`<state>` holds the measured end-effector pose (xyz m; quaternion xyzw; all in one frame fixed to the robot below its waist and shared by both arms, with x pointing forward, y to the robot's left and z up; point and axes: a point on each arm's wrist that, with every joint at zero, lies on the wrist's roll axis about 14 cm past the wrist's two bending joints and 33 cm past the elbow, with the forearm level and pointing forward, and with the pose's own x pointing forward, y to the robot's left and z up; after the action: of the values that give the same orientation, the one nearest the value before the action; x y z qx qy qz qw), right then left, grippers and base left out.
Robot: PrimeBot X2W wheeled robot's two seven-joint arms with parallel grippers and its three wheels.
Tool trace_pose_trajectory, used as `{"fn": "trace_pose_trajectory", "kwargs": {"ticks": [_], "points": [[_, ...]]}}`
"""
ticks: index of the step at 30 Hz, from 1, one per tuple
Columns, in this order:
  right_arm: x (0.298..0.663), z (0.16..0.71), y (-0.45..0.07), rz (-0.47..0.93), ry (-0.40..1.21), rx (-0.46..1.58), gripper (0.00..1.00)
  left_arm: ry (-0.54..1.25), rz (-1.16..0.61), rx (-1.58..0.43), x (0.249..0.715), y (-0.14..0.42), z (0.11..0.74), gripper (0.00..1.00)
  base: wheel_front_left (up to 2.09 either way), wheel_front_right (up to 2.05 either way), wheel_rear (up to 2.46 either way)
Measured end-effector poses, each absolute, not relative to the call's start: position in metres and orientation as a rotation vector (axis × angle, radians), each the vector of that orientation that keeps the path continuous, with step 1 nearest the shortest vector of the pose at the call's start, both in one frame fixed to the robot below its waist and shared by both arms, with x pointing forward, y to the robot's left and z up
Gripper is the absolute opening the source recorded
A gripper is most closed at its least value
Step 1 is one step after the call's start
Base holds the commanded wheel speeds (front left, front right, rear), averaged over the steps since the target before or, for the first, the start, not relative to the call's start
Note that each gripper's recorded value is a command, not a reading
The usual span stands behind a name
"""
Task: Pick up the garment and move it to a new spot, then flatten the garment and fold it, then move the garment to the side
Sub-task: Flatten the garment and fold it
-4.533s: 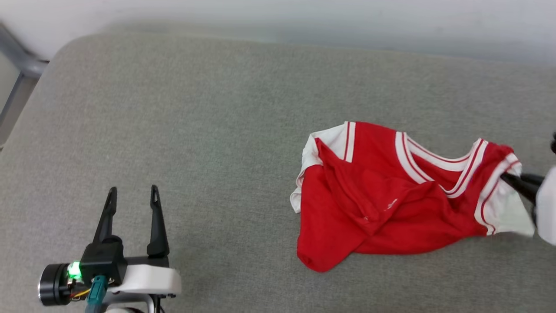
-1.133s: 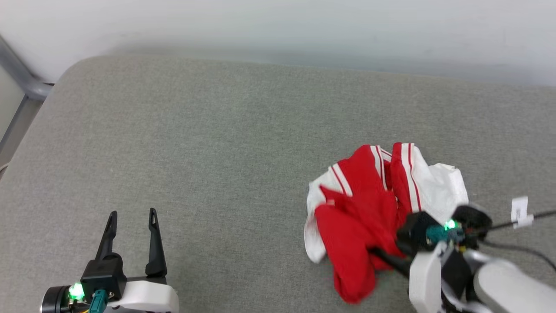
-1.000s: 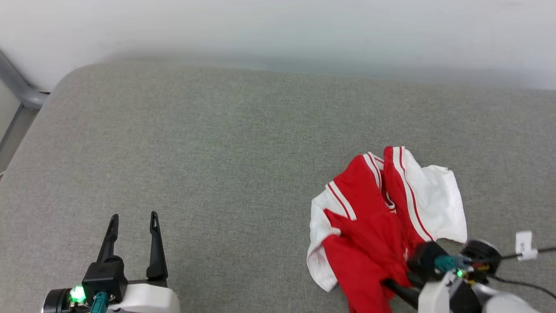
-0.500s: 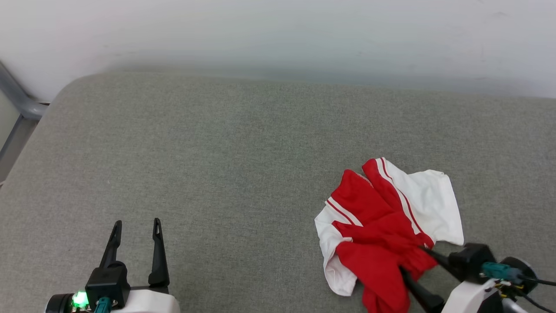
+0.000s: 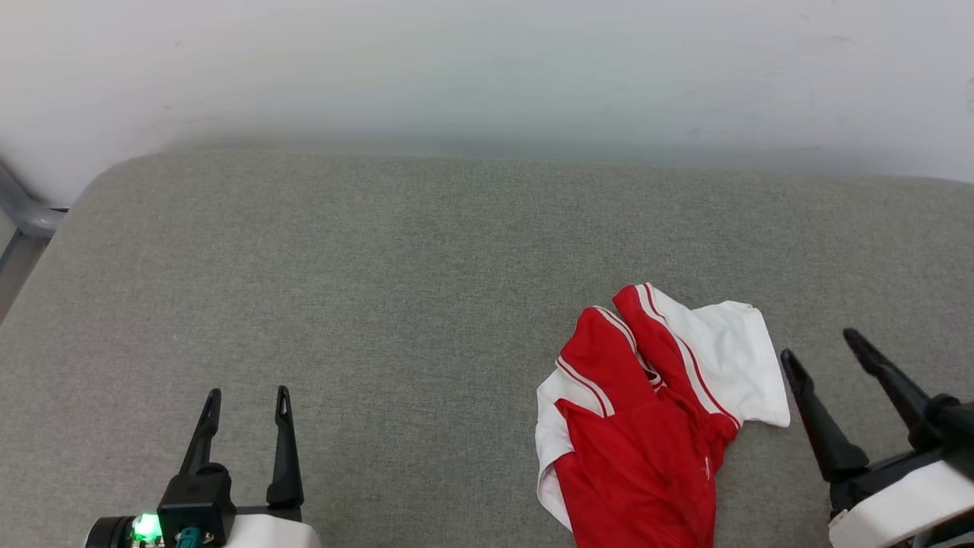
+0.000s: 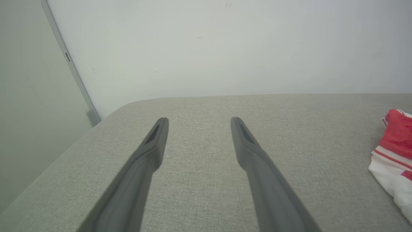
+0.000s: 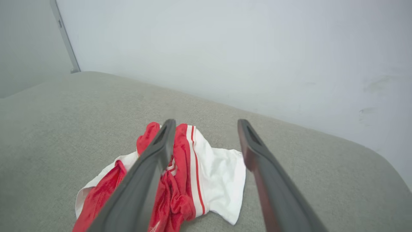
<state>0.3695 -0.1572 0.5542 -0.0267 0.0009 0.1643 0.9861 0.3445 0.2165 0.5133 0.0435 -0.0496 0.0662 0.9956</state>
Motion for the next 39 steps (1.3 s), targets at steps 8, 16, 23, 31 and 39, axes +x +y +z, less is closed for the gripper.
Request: {"fn": "trace_pose_trajectory", "kwargs": {"ticks": [8,16,23,31,39], "points": [[0.367,0.580,-0.175,0.168,-0.178,0.015,1.00,-0.127,0.068,0.095,0.350,0.202,0.522,1.00,0.00,0.00,0.00],[0.366,0.546,-0.186,0.092,-0.130,0.032,1.00,-0.228,-0.135,0.104,0.380,0.168,0.554,1.00,0.00,0.00,0.00],[0.369,0.525,-0.192,0.063,-0.086,0.039,1.00,-0.131,-0.435,0.170,0.421,0.110,0.554,1.00,0.00,0.00,0.00],[0.376,0.513,-0.206,0.019,-0.072,0.020,1.00,0.185,-0.767,0.163,0.435,0.045,0.532,1.00,0.00,0.00,0.00],[0.385,0.496,-0.217,-0.013,-0.035,-0.001,1.00,0.635,-0.968,0.271,0.428,0.020,0.476,1.00,0.00,0.00,0.00]]}}
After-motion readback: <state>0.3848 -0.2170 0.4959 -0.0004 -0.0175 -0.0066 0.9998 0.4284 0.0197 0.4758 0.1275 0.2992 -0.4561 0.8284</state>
